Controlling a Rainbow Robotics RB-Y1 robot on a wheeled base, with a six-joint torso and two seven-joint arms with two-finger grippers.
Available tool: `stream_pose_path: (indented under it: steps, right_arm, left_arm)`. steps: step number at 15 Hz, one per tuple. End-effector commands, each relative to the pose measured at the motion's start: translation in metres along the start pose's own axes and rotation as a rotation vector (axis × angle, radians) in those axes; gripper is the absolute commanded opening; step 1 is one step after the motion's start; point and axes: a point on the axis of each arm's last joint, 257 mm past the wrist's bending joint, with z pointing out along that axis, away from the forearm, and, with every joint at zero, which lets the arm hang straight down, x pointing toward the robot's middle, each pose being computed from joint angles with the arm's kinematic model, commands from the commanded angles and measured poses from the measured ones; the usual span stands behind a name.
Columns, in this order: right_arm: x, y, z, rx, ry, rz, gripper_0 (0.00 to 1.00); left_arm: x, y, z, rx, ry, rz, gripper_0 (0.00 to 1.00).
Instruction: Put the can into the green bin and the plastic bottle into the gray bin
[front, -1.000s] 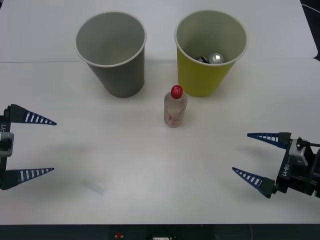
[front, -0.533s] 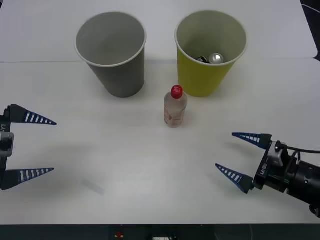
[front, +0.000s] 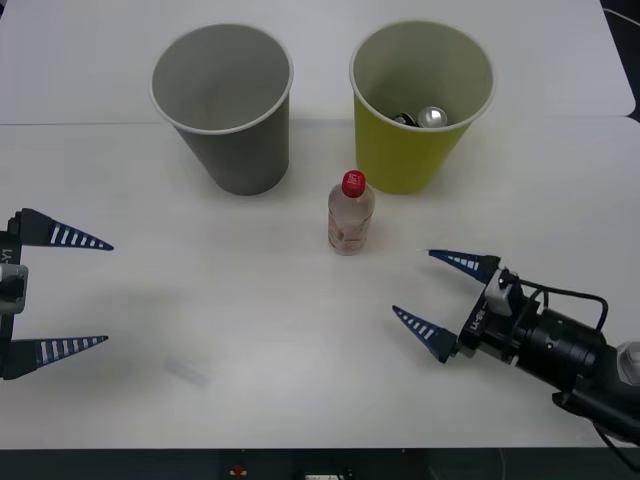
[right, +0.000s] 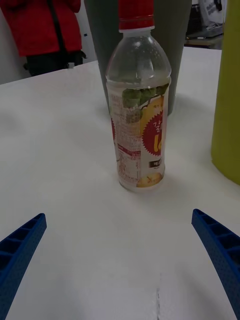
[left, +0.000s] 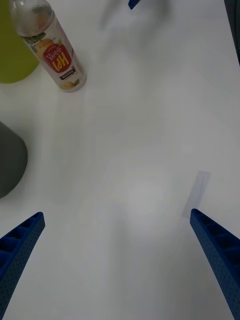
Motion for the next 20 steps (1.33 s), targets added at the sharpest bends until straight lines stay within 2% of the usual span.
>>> stream_pose_path:
  steps: [1, 5, 13, 20]
  right_arm:
    - [-0.007, -0.009, 0.016, 0.024, -0.008, -0.021, 1.00]
    - [-0.011, -0.013, 0.042, 0.050, -0.041, 0.004, 1.00]
    - [-0.036, -0.021, 0.098, 0.115, -0.070, -0.011, 1.00]
    - [-0.057, -0.026, 0.119, 0.140, -0.100, -0.011, 1.00]
  left_arm:
    - [0.000, 0.000, 0.000, 0.000, 0.000, 0.000, 1.00]
    - [0.000, 0.000, 0.000, 0.000, 0.000, 0.000, 1.00]
    - [0.000, 0.000, 0.000, 0.000, 0.000, 0.000, 1.00]
    - [0.000, 0.000, 0.000, 0.000, 0.000, 0.000, 1.00]
